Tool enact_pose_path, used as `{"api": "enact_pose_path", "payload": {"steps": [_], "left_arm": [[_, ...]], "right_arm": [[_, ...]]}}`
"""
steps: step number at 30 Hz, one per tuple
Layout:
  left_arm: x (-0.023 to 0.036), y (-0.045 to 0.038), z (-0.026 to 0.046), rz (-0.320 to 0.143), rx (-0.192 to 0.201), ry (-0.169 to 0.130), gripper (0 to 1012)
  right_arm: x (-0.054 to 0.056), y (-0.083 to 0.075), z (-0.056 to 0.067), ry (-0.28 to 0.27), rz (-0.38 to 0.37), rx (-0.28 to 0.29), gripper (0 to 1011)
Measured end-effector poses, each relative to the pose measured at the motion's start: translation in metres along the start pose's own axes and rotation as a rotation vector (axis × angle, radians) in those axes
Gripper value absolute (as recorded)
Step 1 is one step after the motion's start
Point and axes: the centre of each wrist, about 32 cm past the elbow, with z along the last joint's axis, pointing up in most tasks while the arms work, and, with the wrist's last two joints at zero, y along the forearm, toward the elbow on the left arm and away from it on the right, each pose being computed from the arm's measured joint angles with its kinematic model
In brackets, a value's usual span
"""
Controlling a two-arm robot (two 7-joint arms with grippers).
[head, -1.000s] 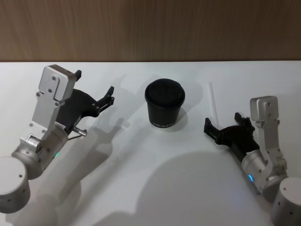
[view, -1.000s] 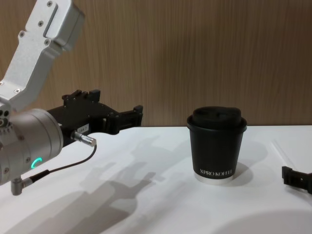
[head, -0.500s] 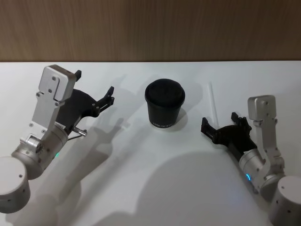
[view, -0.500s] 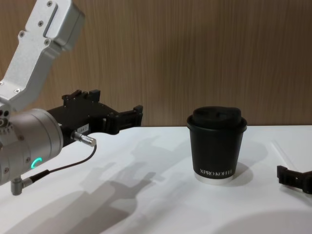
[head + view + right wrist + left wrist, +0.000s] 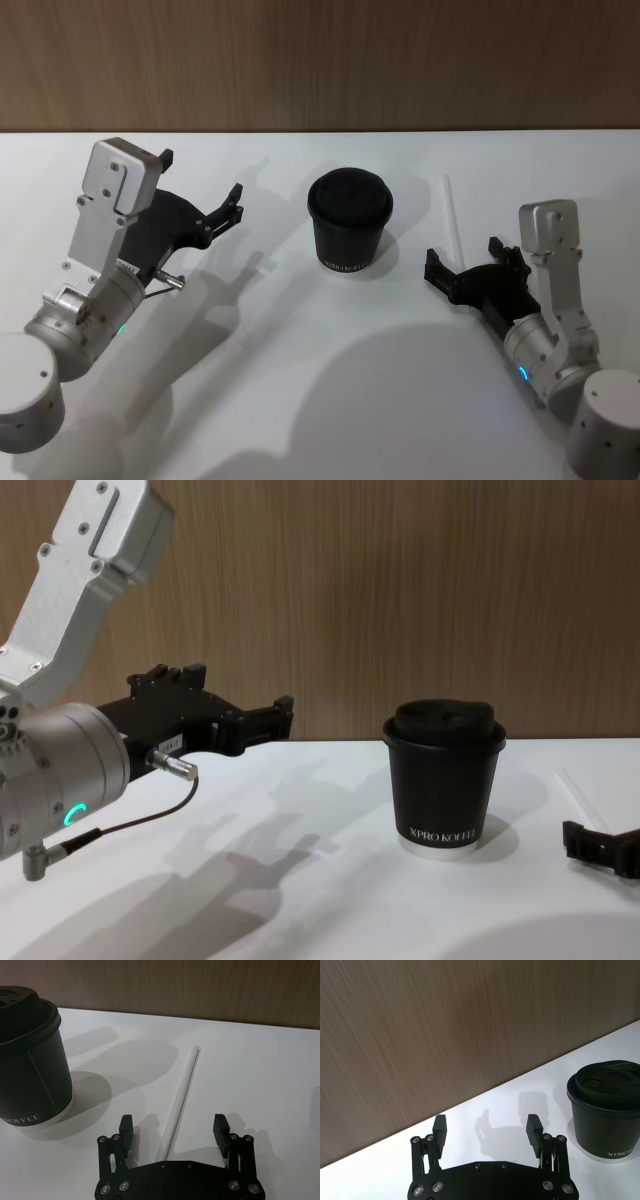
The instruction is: Pick up the straw with one hand, pass it to the other hand, and insert it into the cup.
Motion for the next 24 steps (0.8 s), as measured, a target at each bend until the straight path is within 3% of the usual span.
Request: {"api": "enact_pose_path", "payload": {"steps": [20, 24], "left_arm": [[0.0, 0.0, 0.0, 0.0, 0.0, 0.0, 1001], [0.0, 0.0, 0.0, 0.0, 0.0, 0.0, 1001]], "right_arm": [[-0.0019, 0.0034, 0.0004, 0.003, 0.006, -0.012, 998], [-0.0021, 0.0037, 0.0004, 0.004, 0.006, -0.013, 924]]}}
